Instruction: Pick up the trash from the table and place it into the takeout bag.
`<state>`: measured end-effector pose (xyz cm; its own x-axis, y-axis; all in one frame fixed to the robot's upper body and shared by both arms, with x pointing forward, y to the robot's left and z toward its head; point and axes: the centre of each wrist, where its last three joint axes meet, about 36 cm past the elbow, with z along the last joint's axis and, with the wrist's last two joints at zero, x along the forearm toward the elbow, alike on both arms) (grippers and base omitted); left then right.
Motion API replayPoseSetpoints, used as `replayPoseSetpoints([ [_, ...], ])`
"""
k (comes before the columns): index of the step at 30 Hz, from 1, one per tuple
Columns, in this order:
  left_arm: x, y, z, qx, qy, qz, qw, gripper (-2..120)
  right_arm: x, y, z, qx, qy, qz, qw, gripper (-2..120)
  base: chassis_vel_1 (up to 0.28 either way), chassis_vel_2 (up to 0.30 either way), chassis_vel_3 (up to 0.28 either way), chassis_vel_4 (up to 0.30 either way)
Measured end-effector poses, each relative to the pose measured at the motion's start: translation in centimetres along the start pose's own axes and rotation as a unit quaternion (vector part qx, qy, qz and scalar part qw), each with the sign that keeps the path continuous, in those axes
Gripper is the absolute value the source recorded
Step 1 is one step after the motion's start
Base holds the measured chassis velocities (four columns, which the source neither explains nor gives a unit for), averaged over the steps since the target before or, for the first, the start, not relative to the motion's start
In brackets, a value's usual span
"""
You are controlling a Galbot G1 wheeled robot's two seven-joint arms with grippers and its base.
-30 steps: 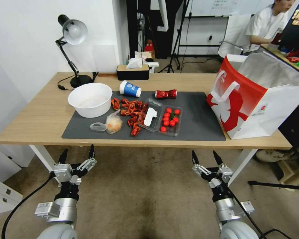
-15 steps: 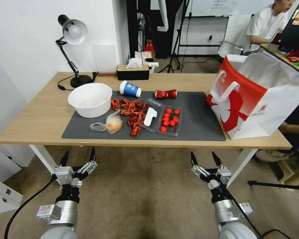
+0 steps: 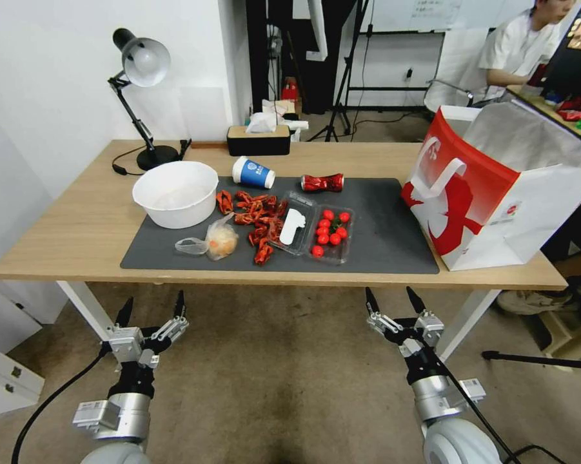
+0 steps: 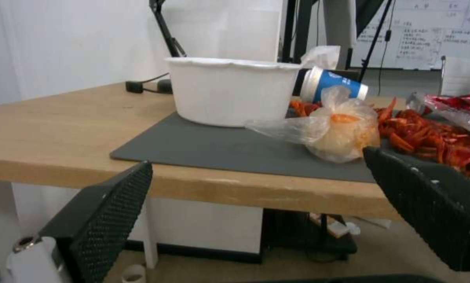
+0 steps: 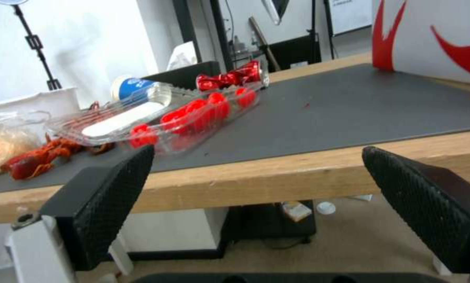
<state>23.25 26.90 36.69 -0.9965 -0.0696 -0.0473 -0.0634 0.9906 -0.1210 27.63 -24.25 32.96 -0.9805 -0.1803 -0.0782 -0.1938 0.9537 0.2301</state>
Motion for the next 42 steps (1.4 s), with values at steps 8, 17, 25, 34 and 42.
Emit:
replayPoseSetpoints([
  [8,0.0,0.0,0.0,0.002,0.003,-0.004,1.0,100,-1.2,0.7,-0.7,-0.003,0.0,-0.017,1.0,100,0.0,0.0,0.0,0.0],
  [17,-0.1,0.0,-0.1,0.003,0.002,-0.007,1.0,100,-7.8,1.6,-4.9,0.005,-0.001,-0.072,0.997,100,0.0,0.0,0.0,0.0],
  [25,-0.9,-0.2,-0.3,0.004,0.007,0.002,1.0,100,-13.5,3.4,-7.9,0.007,0.012,-0.099,0.995,100,0.0,0.0,0.0,0.0],
  [34,-1.4,0.0,-0.4,0.002,0.011,0.007,0.9999,100,-21.6,5.9,-10.5,0.059,0.034,-0.114,0.991,100,0.0,0.0,0.0,0.0],
  [42,-1.5,-0.1,-0.8,0.007,0.013,0.004,0.9999,100,-26.7,7.5,-11.9,0.104,0.044,-0.123,0.986,100,0.0,0.0,0.0,0.0],
])
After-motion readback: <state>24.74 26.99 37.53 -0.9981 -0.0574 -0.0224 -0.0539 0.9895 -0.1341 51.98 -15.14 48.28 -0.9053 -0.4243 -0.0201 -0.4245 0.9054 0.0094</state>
